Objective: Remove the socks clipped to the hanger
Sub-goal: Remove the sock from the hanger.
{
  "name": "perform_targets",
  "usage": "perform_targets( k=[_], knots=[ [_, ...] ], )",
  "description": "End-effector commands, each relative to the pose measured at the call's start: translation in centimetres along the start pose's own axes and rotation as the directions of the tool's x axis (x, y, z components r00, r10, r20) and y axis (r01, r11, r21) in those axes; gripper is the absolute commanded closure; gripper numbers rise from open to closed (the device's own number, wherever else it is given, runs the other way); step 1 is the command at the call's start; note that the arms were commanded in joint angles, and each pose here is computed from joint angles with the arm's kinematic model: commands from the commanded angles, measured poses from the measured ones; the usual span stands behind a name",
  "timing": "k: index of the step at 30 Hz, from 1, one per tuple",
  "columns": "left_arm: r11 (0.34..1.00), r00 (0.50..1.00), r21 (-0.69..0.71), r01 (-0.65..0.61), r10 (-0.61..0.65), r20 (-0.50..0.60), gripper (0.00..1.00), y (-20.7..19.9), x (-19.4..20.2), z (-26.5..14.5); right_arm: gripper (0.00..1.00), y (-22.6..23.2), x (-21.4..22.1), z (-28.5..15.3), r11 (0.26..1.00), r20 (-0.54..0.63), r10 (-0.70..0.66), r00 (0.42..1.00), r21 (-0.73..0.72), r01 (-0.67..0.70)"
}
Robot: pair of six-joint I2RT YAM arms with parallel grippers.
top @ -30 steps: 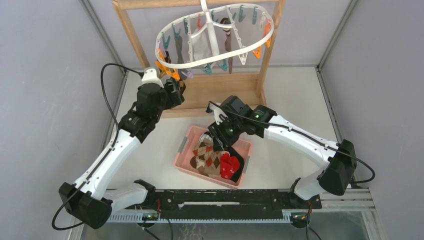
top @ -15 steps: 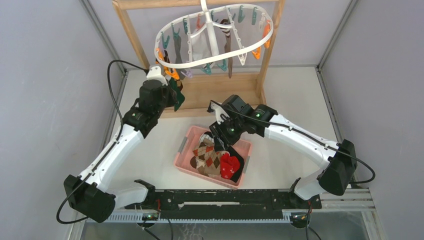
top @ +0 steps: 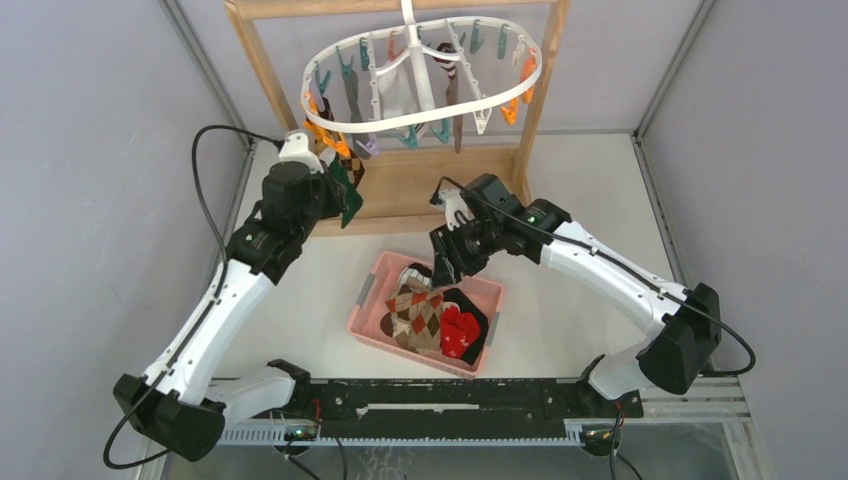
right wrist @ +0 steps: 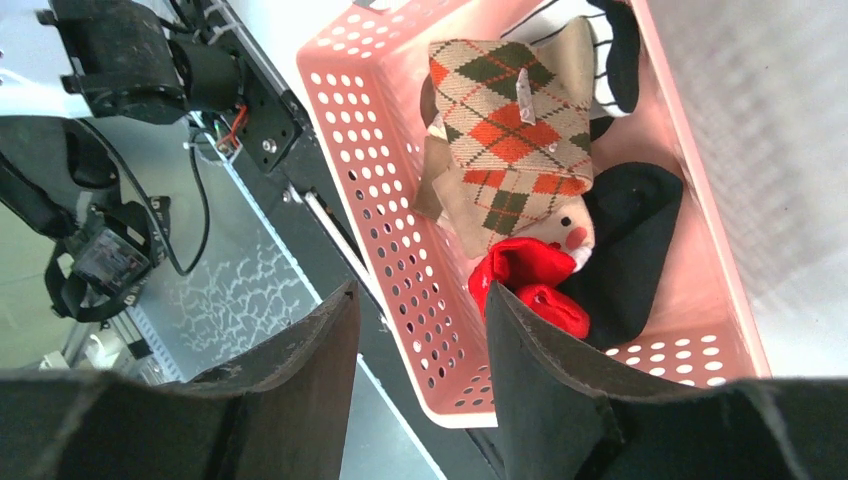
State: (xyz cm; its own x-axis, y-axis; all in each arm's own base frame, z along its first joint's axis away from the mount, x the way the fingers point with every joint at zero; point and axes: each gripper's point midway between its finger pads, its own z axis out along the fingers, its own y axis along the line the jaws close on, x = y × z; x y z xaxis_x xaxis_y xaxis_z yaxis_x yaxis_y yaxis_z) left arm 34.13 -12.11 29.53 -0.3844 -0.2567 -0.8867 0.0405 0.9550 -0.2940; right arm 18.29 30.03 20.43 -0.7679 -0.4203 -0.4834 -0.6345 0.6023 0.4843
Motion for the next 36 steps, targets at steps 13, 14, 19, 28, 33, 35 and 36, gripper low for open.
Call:
perform_targets(
  k=[13,14,19,28,33,35,36],
  knots=[
    [0.994,0.987,0.073,0.078,-0.087,0.134,1.0,-1.4,-5.8,-6.6,0.44,1.5,-2.1,-2.3,0.997,0.108,0.037,0.993,-0.075,-0.029],
    [0.993,0.987,0.08,0.082,-0.092,0.133,1.0,-1.6,-5.9,-6.8,0.44,1.5,-2.2,-2.4,0.997,0.112,0.039,0.993,-0.077,-0.03],
    [0.99,0.986,0.111,0.089,-0.104,0.133,1.0,-2.7,-6.4,-7.9,0.44,1.8,-2.5,-2.8,0.996,0.132,0.046,0.99,-0.087,-0.035],
    [0.984,0.987,0.129,0.125,-0.136,0.087,1.0,-3.7,-6.0,-9.6,0.44,2.4,-3.5,-3.8,0.989,0.188,0.079,0.979,-0.135,-0.054],
    [0.974,0.98,0.142,0.177,-0.187,0.06,1.0,-3.8,-5.5,-10.8,0.44,3.2,-4.4,-4.5,0.987,0.232,0.071,0.97,-0.16,-0.034],
    [0.971,0.979,0.141,0.194,-0.202,0.04,1.0,-3.7,-5.1,-11.0,0.43,3.6,-4.8,-4.9,0.984,0.253,0.069,0.965,-0.176,-0.024],
    [0.97,0.978,0.139,0.2,-0.207,0.032,1.0,-3.7,-4.9,-11.2,0.43,3.8,-5.0,-5.0,0.983,0.262,0.068,0.963,-0.184,-0.02]
  ],
)
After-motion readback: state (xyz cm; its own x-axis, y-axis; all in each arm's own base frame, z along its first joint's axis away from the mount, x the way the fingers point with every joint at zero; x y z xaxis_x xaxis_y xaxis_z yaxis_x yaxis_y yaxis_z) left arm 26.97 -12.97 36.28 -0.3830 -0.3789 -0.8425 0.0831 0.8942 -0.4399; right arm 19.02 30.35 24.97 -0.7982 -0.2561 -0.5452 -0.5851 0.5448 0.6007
